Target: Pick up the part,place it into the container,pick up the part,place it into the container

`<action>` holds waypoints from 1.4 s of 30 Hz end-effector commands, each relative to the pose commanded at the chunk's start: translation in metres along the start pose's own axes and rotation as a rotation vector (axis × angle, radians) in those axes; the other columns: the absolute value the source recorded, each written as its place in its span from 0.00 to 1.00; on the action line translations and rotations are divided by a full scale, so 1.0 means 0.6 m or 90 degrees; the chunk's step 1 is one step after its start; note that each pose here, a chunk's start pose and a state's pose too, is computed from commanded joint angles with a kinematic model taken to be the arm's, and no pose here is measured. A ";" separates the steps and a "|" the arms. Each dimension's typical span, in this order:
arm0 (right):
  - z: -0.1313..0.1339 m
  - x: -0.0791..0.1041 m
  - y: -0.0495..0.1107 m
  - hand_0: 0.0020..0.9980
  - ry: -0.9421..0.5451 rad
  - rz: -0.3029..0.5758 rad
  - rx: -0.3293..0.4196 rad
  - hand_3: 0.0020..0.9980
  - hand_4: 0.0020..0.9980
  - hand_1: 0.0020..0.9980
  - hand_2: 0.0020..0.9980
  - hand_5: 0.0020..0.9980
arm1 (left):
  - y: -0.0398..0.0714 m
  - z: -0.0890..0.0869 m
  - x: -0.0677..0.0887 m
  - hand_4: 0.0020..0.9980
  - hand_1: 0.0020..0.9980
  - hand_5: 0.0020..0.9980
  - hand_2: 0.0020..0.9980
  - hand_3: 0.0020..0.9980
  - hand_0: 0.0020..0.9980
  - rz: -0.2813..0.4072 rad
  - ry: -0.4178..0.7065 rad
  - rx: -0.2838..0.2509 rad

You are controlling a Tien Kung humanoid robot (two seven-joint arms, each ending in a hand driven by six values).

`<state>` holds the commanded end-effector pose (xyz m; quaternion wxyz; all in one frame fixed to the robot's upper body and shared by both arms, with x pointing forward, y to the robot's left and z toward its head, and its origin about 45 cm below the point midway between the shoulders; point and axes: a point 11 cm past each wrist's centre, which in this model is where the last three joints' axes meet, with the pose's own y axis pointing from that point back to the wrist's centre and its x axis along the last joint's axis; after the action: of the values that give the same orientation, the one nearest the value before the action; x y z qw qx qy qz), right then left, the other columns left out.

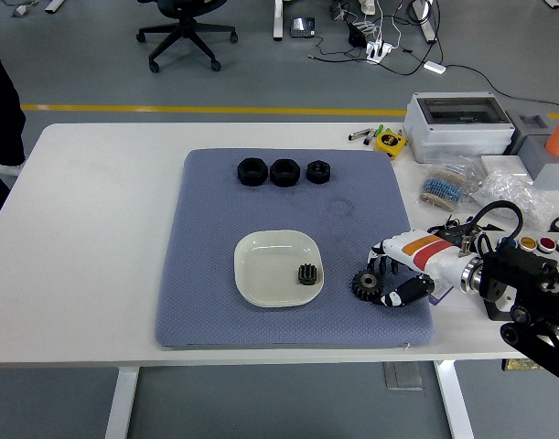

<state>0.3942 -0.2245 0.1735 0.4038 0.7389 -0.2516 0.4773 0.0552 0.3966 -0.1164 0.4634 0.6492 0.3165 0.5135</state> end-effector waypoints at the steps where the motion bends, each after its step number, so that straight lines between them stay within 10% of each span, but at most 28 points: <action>1: 0.001 0.001 0.000 0.24 -0.004 0.001 -0.001 0.48 0.59 0.40 0.48 0.15 | 0.000 0.000 0.000 0.63 0.69 0.63 0.64 0.58 0.71 0.000 -0.001 0.000; 26: -0.047 0.060 -0.015 0.20 -0.063 0.070 0.047 0.47 0.62 0.37 0.46 0.15 | 0.000 -0.001 0.001 0.63 0.69 0.63 0.64 0.59 0.71 0.000 -0.001 0.001; 42: -0.188 0.082 -0.086 0.20 -0.091 0.083 0.154 0.48 0.63 0.38 0.46 0.16 | -0.001 -0.005 0.003 0.63 0.69 0.63 0.64 0.58 0.71 0.000 -0.003 0.005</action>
<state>0.3974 -0.1012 0.2241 0.2609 0.7963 -0.2675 0.4758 0.0527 0.3992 -0.1159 0.4616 0.6524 0.3175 0.5104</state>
